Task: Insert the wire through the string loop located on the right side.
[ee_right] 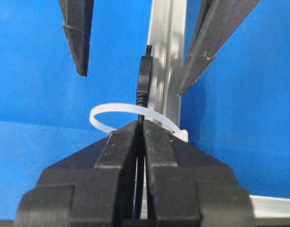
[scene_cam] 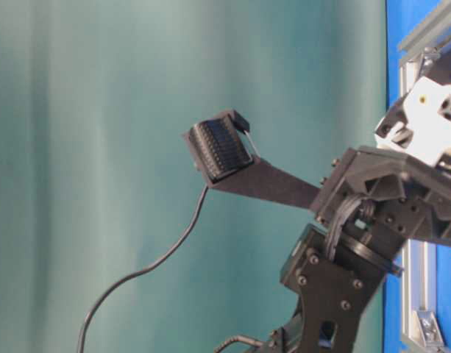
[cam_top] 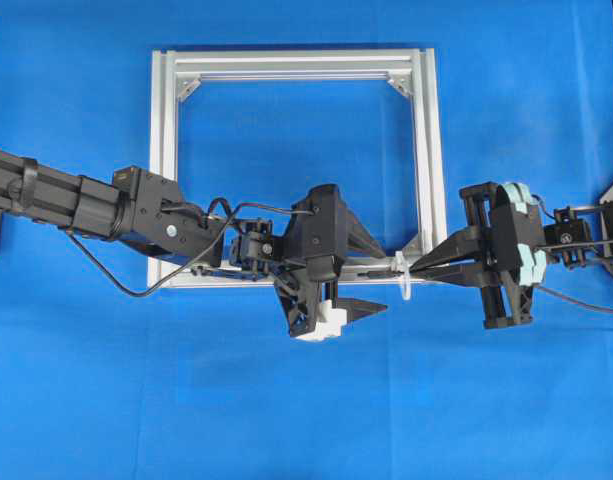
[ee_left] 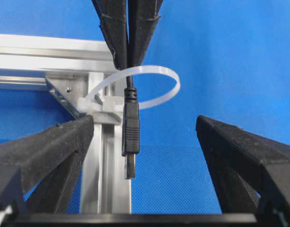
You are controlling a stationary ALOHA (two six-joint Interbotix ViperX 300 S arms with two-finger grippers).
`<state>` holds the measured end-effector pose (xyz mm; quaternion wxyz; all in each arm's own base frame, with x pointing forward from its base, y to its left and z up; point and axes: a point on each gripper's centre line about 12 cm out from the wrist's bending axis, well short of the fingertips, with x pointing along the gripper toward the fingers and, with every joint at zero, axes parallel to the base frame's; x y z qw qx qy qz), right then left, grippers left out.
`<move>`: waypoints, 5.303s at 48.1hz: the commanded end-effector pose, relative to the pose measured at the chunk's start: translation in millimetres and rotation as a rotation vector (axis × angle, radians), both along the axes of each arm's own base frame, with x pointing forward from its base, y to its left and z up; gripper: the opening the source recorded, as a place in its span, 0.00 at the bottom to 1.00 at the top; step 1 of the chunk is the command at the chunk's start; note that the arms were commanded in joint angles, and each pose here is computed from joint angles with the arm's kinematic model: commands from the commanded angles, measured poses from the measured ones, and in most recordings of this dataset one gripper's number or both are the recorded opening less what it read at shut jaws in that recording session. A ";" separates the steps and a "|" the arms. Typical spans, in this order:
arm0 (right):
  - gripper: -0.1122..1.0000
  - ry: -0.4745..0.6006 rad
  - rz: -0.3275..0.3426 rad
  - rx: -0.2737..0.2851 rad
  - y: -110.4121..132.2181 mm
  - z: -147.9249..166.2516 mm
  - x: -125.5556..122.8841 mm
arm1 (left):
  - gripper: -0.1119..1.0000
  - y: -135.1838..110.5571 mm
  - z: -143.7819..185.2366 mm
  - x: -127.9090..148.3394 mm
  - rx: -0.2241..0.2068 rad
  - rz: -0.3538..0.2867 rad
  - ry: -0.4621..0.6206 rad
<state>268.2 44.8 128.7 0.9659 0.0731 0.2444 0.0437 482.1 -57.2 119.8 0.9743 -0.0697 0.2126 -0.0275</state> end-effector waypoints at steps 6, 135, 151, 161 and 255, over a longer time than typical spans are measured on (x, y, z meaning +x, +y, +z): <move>0.07 -0.029 0.000 0.003 0.5 6.7 5.0 | 0.91 -0.3 12.2 2.5 -0.005 0.001 -0.030; 0.94 0.027 0.004 0.003 0.7 10.1 0.3 | 0.18 18.3 10.6 -165.7 0.016 -0.008 0.100; 0.94 0.019 0.005 0.005 0.8 15.4 -0.2 | 0.18 25.0 12.0 -235.4 0.017 -0.019 0.105; 0.94 0.018 0.007 0.007 0.9 20.3 -0.9 | 0.18 21.0 6.9 -262.0 0.022 -0.056 0.147; 0.94 -0.008 0.006 0.023 -1.9 65.2 -4.6 | 0.77 24.5 56.9 -270.0 0.012 -0.059 0.107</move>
